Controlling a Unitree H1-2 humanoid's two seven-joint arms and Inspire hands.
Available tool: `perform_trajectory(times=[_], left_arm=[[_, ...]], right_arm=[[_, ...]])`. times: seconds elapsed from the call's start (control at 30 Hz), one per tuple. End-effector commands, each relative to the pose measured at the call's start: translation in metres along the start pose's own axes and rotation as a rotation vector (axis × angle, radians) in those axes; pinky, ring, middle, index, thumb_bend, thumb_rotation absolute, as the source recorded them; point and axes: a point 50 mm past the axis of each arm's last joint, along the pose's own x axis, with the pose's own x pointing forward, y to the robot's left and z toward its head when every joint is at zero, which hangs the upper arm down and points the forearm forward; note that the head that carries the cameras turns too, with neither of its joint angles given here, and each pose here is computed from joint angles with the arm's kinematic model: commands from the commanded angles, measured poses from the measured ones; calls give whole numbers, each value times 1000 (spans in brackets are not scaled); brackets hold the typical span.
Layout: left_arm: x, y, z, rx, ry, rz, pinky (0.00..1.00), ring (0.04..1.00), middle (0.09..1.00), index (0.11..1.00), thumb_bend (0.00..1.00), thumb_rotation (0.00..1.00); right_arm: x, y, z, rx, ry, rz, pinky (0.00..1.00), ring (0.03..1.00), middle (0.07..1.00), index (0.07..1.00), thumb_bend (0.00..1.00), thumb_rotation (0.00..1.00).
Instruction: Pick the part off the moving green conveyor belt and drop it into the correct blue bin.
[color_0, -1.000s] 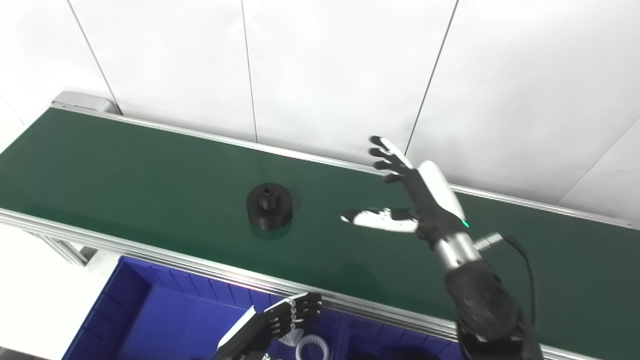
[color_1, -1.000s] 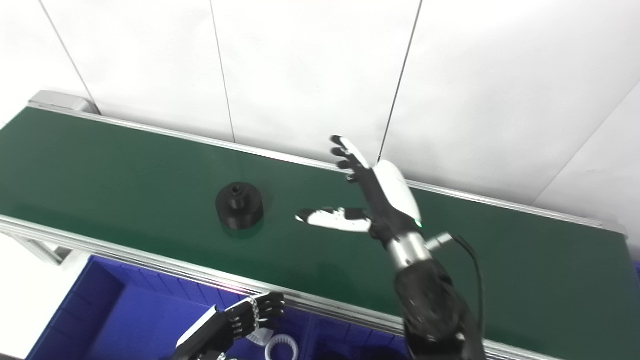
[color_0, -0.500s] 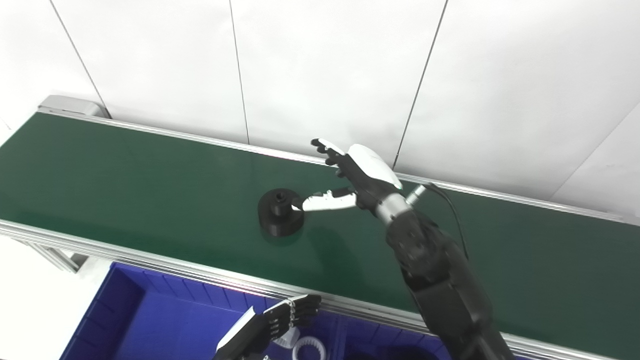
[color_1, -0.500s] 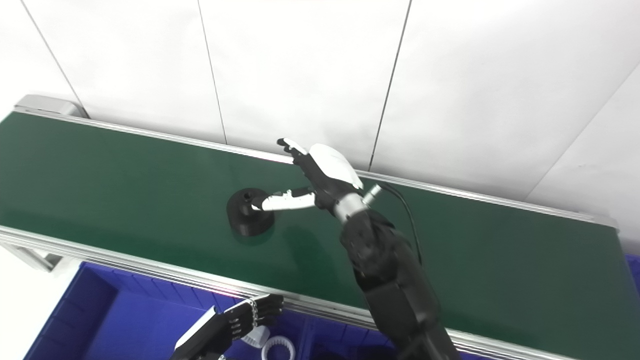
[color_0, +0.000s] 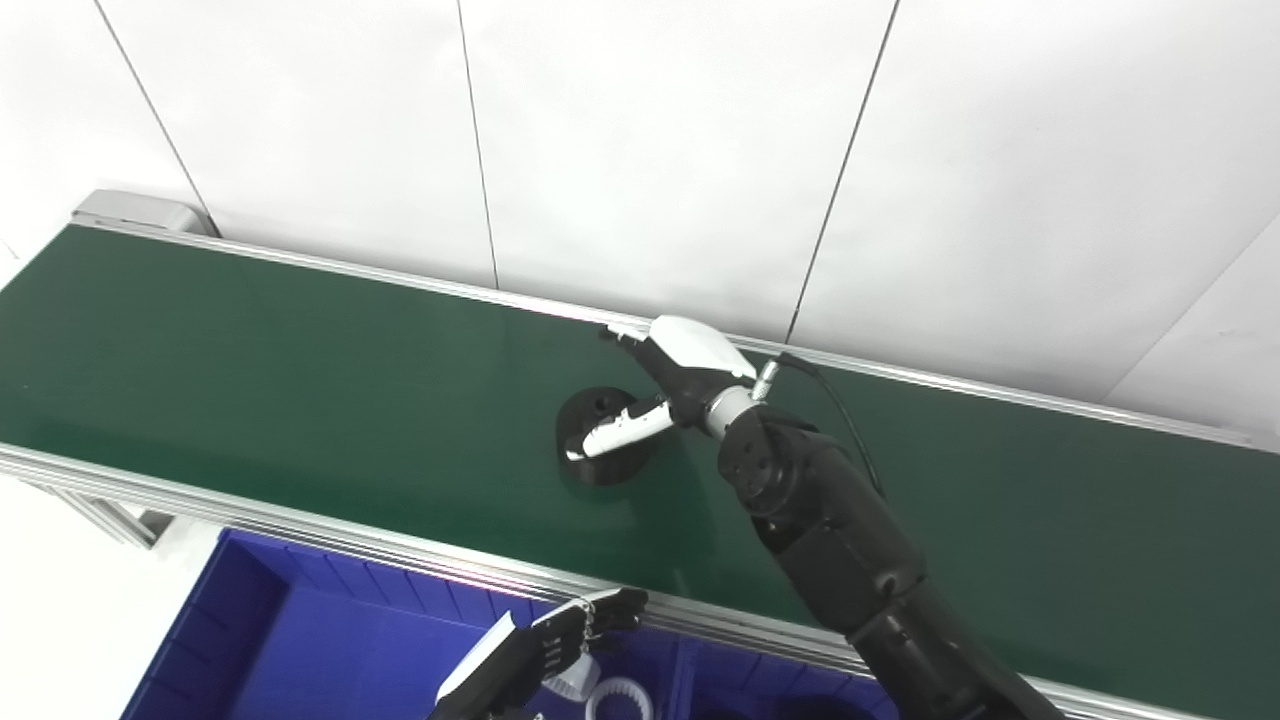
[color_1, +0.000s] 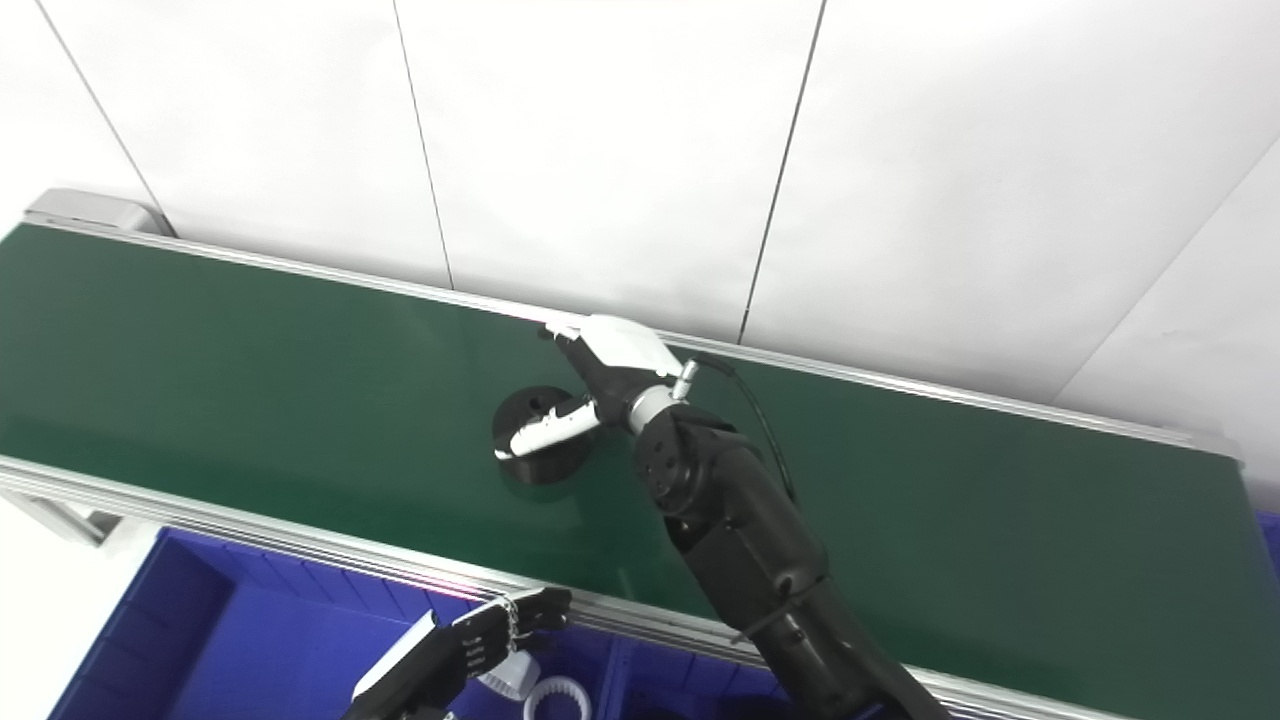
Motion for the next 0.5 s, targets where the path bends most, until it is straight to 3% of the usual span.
perform_trajectory(times=[0.0,0.1,0.17,0.3,0.4,0.47], left_arm=[[1,-1,9,25,-50,1,814,863,884,851,794,449],[1,-2,9,26,-50,6,814,862,881,847,799,447],[1,-3,10,19,-55,8,815,863,882,847,798,442],[1,-4,10,12,-58,13,805,859,880,840,796,423],[2,-4,10,10,-59,15,807,860,882,841,792,424],[2,-3,10,7,-59,18,804,857,877,837,798,423]], right_arm=[[3,-17,15,-49,-67,-53,776,877,910,932,1000,507],[5,-1,7,-52,-50,-12,788,873,916,926,1000,392],[6,7,4,-58,-42,0,784,870,913,922,1000,366],[3,19,-3,-31,-32,18,642,803,871,886,990,233],[1,24,-4,-25,-22,15,549,701,801,857,885,105],[-1,25,-4,-23,-21,-2,457,582,706,754,735,21]])
